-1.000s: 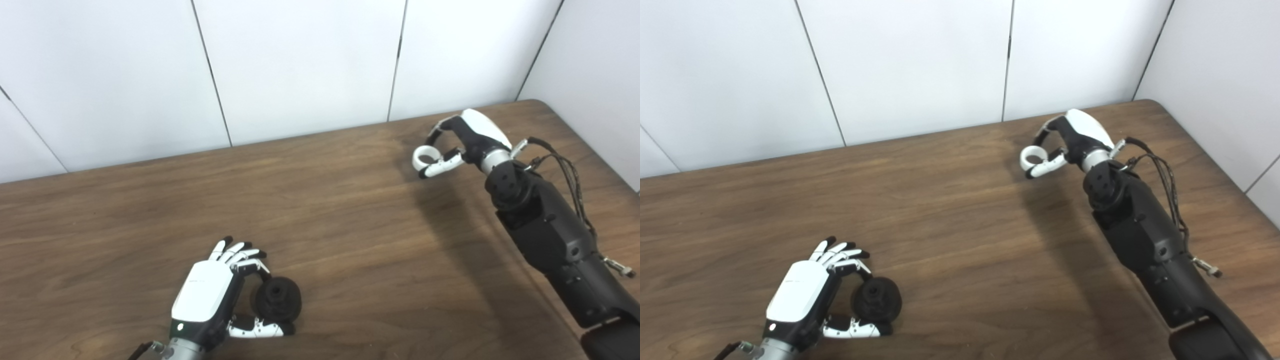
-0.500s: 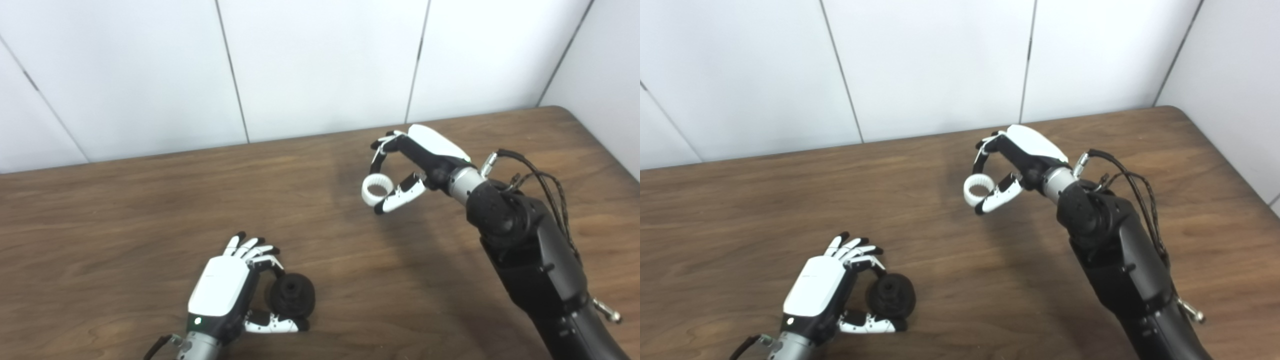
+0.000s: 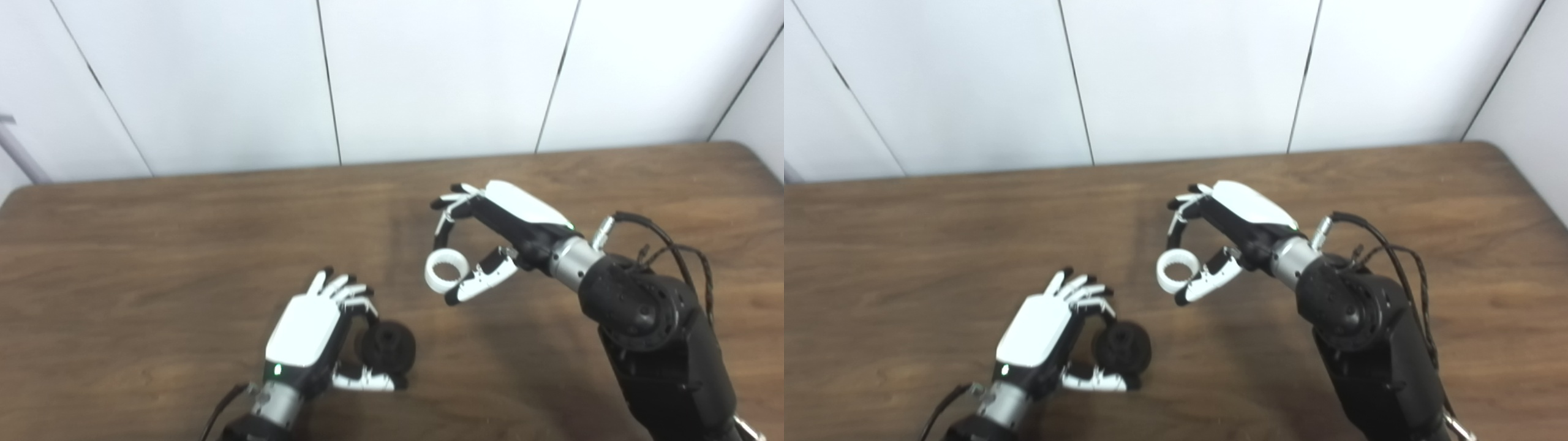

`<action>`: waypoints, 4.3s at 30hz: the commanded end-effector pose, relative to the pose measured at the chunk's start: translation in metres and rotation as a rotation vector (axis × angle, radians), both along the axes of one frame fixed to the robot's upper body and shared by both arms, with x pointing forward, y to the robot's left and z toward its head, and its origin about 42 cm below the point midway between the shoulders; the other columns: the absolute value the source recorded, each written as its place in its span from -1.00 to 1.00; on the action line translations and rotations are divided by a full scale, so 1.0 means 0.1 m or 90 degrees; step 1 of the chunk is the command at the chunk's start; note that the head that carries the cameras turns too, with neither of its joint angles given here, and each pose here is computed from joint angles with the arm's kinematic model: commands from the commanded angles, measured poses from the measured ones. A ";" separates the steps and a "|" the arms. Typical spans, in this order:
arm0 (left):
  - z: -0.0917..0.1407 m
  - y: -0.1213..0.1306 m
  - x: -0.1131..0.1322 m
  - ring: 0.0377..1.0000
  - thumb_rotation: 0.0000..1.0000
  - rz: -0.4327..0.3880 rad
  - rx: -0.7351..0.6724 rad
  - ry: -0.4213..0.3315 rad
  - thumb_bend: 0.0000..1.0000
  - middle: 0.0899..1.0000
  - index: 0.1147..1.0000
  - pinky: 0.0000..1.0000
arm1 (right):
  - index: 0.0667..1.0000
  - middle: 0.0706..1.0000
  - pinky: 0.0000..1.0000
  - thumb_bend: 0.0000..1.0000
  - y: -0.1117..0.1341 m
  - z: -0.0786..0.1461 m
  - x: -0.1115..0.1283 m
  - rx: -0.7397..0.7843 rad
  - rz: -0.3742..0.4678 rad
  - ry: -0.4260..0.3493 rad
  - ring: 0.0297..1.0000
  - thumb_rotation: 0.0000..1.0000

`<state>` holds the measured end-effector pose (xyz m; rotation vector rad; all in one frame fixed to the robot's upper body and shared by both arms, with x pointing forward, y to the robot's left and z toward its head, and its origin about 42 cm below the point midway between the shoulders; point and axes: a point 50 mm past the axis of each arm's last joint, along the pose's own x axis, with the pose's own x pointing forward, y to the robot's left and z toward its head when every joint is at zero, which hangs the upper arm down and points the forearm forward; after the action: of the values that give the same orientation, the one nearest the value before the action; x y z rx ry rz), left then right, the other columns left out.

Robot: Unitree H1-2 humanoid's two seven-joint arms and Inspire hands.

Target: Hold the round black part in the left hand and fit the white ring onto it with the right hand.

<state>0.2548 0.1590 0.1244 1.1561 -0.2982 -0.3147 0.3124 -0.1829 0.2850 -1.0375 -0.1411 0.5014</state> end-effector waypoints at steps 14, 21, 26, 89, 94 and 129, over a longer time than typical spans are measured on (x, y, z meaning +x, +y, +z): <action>0.00 -0.10 0.00 0.78 -0.89 -0.002 0.021 0.013 0.05 0.57 -0.16 1.00 | -0.11 0.75 1.00 0.05 0.25 0.04 -0.14 0.024 0.061 -0.008 0.99 -0.74; 0.00 -0.11 0.01 0.78 -0.89 -0.002 0.020 0.014 0.05 0.56 -0.16 1.00 | -0.11 0.74 1.00 0.05 0.32 -0.02 -0.16 0.026 0.073 0.002 1.00 -0.74; 0.00 -0.11 0.01 0.78 -0.89 -0.002 0.018 0.014 0.05 0.56 -0.16 1.00 | -0.11 0.75 1.00 0.05 0.36 -0.09 -0.17 0.021 0.077 0.009 1.00 -0.74; -0.01 -0.16 0.03 0.77 -0.89 0.000 0.010 0.003 0.05 0.55 -0.16 1.00 | -0.11 0.74 1.00 0.05 0.44 -0.32 -0.07 0.006 0.079 -0.001 1.00 -0.74; -0.01 -0.16 0.03 0.77 -0.89 0.002 0.012 0.005 0.05 0.55 -0.16 1.00 | -0.11 0.73 1.00 0.05 0.45 -0.34 -0.07 0.008 0.082 -0.001 1.00 -0.74; 0.02 -0.21 0.04 0.79 -0.89 0.003 0.000 0.003 0.05 0.55 -0.16 1.00 | -0.11 0.73 1.00 0.05 0.41 -0.40 -0.02 -0.002 0.062 0.008 1.00 -0.74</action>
<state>0.2562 0.1409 0.1261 1.1537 -0.2940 -0.2973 0.3050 -0.1429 0.2295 -1.0228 -0.1111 0.6339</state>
